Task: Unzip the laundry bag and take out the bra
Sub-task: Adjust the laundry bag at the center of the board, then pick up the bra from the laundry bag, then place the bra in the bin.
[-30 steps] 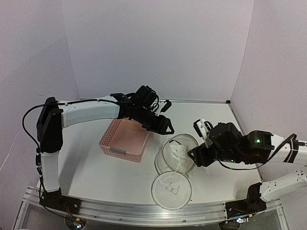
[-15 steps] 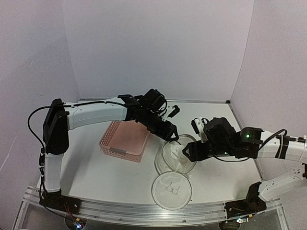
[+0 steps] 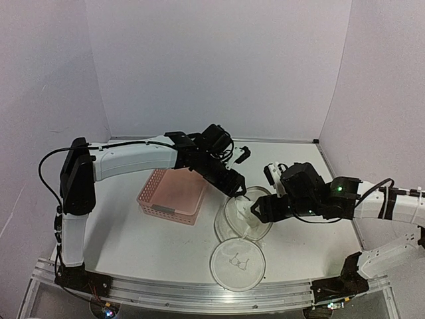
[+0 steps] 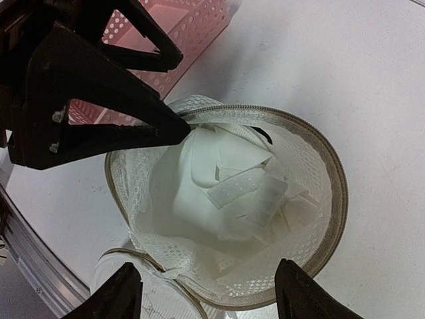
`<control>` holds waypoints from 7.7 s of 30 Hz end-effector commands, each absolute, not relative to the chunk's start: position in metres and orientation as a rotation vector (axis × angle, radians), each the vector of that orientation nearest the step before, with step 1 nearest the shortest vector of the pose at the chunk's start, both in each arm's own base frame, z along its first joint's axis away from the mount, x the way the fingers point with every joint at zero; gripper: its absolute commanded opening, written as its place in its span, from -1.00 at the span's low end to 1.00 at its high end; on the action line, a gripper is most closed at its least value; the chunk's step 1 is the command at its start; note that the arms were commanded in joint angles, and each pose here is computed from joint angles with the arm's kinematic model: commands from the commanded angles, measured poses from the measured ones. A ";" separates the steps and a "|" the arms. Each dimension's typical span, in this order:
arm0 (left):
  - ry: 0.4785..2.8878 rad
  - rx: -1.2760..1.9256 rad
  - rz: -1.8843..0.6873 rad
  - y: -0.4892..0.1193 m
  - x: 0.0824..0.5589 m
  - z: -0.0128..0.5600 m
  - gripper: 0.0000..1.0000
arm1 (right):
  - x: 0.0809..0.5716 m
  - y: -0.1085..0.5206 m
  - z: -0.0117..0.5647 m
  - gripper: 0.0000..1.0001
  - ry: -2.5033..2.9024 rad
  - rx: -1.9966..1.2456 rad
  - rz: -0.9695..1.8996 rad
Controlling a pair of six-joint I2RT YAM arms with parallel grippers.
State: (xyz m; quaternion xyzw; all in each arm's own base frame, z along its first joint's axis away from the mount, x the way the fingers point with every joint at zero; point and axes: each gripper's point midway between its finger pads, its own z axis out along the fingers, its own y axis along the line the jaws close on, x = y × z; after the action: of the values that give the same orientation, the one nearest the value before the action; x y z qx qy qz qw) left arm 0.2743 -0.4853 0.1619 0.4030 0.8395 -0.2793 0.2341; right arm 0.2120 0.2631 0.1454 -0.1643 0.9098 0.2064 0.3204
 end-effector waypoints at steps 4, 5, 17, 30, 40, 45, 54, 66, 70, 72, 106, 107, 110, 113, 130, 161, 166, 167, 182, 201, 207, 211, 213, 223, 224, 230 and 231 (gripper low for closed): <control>2.266 1.131 -0.749 -0.493 0.278 0.172 0.29 | 0.220 0.268 0.156 0.41 2.338 -0.388 0.582; 2.270 1.133 -0.744 -0.493 0.278 0.170 0.23 | 0.221 0.269 0.156 0.41 2.334 -0.392 0.587; 2.336 1.136 -0.701 -0.487 0.277 0.143 -0.20 | 0.229 0.278 0.153 0.41 2.315 -0.418 0.575; 2.418 1.047 -0.628 -0.462 0.273 0.132 -1.00 | 0.251 0.298 0.141 0.45 2.289 -0.568 0.463; 2.512 0.914 -0.694 -0.445 0.254 0.125 -1.00 | 0.262 0.312 0.118 0.48 2.327 -0.648 0.485; 2.521 0.899 -0.752 -0.445 0.234 0.128 -1.00 | 0.270 0.308 0.105 0.50 2.373 -0.600 0.483; 2.571 0.892 -0.827 -0.458 0.193 0.110 -1.00 | 0.273 0.313 0.090 0.54 2.447 -0.461 0.583; 2.624 0.773 -0.888 -0.449 0.174 0.094 -1.00 | 0.260 0.311 0.053 0.51 2.526 -0.454 0.614; 2.618 0.744 -0.872 -0.447 0.178 0.093 -1.00 | 0.258 0.307 0.040 0.14 2.550 -0.453 0.585; 2.620 0.734 -0.869 -0.447 0.179 0.091 -1.00 | 0.258 0.306 0.036 -0.14 2.556 -0.453 0.575; 2.370 0.552 -0.931 -0.456 0.213 0.175 -1.00 | 0.197 0.302 0.154 -1.00 2.328 -0.732 0.924; 2.366 0.550 -0.934 -0.457 0.214 0.177 -1.00 | 0.194 0.301 0.155 -1.00 2.325 -0.744 0.936; 2.370 0.555 -0.948 -0.462 0.214 0.176 -1.00 | 0.185 0.299 0.166 -1.00 2.282 -0.781 0.982; 2.384 0.570 -0.958 -0.467 0.213 0.171 -1.00 | 0.184 0.299 0.185 -1.00 2.220 -0.774 1.014; 2.455 0.573 -0.933 -0.464 0.208 0.143 -1.00 | 0.199 0.295 0.305 -1.00 1.917 -0.615 1.082; 2.473 0.574 -0.939 -0.454 0.183 0.135 -1.00 | 0.240 0.289 0.486 -1.00 1.523 -0.415 1.003; 2.469 0.548 -0.945 -0.450 0.171 0.139 -1.00 | 0.260 0.313 0.496 -1.00 1.501 -0.431 0.998; 2.471 0.542 -0.950 -0.449 0.168 0.140 -1.00 | 0.263 0.319 0.497 -1.00 1.498 -0.438 1.004; 2.475 0.419 -0.927 -0.410 0.152 0.142 -1.00 | 0.315 0.416 0.425 -1.00 1.626 -0.495 1.165; 2.484 0.425 -0.900 -0.404 0.147 0.133 -1.00 | 0.396 0.505 0.229 -1.00 2.034 -0.469 1.056; 2.494 0.414 -0.892 -0.401 0.147 0.130 -1.00 | 0.412 0.531 0.176 -1.00 2.126 -0.480 1.053; 2.493 0.406 -0.888 -0.398 0.147 0.129 -1.00 | 0.415 0.541 0.162 -1.00 2.142 -0.490 1.080; 2.491 0.404 -0.888 -0.398 0.148 0.130 -1.00 | 0.416 0.546 0.160 -1.00 2.142 -0.496 1.096; 2.482 0.407 -0.884 -0.400 0.149 0.132 -1.00 | 0.413 0.550 0.169 -0.57 2.129 -0.516 1.146; 2.481 0.405 -0.885 -0.400 0.149 0.132 -1.00 | 0.411 0.549 0.172 -0.45 2.124 -0.520 1.148; 2.485 0.412 -0.887 -0.404 0.150 0.132 -1.00 | 0.402 0.534 0.209 0.08 2.077 -0.532 1.130; 2.488 0.415 -0.886 -0.406 0.150 0.131 -1.00 | 0.400 0.530 0.216 0.14 2.068 -0.531 1.125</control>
State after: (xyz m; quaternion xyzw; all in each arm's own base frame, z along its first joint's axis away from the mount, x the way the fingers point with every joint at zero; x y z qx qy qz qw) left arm 0.1447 -0.3937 0.1057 0.1546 0.9198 -0.2940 0.2089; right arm 0.4035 0.5412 0.1283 -0.1984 0.8407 0.4071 0.2967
